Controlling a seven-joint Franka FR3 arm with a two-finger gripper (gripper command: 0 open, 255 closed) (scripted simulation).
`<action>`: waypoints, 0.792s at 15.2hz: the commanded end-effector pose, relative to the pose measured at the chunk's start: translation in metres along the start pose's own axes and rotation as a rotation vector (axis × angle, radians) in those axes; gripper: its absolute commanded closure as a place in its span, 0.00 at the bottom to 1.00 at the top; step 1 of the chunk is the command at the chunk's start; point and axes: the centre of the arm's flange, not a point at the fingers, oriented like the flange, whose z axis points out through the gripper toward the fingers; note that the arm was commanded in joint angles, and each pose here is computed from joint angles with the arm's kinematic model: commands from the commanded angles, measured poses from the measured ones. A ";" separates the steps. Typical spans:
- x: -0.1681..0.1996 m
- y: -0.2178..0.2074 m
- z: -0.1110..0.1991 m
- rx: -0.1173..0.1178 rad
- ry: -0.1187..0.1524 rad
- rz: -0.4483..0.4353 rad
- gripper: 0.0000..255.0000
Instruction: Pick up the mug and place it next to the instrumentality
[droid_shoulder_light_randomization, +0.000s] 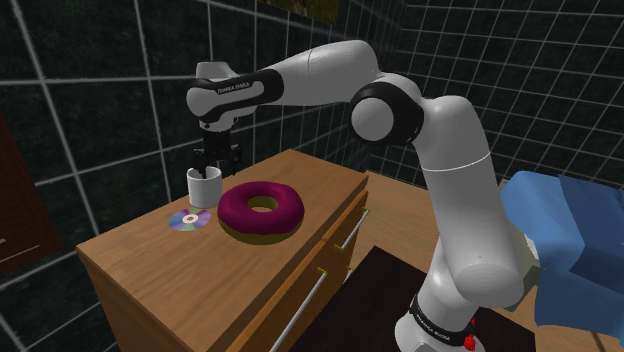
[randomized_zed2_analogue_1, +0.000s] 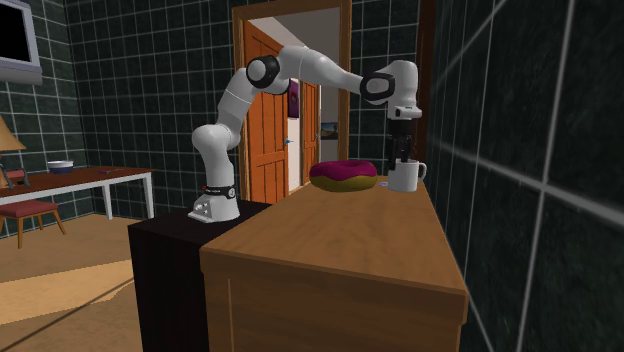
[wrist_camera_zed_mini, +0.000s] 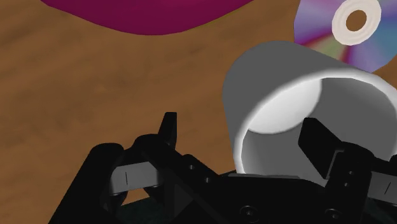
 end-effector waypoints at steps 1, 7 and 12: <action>0.000 0.000 -0.013 0.000 0.000 0.000 0.00; 0.000 0.000 -0.050 0.000 0.000 0.000 0.00; 0.000 0.000 -0.050 0.000 0.000 0.000 0.00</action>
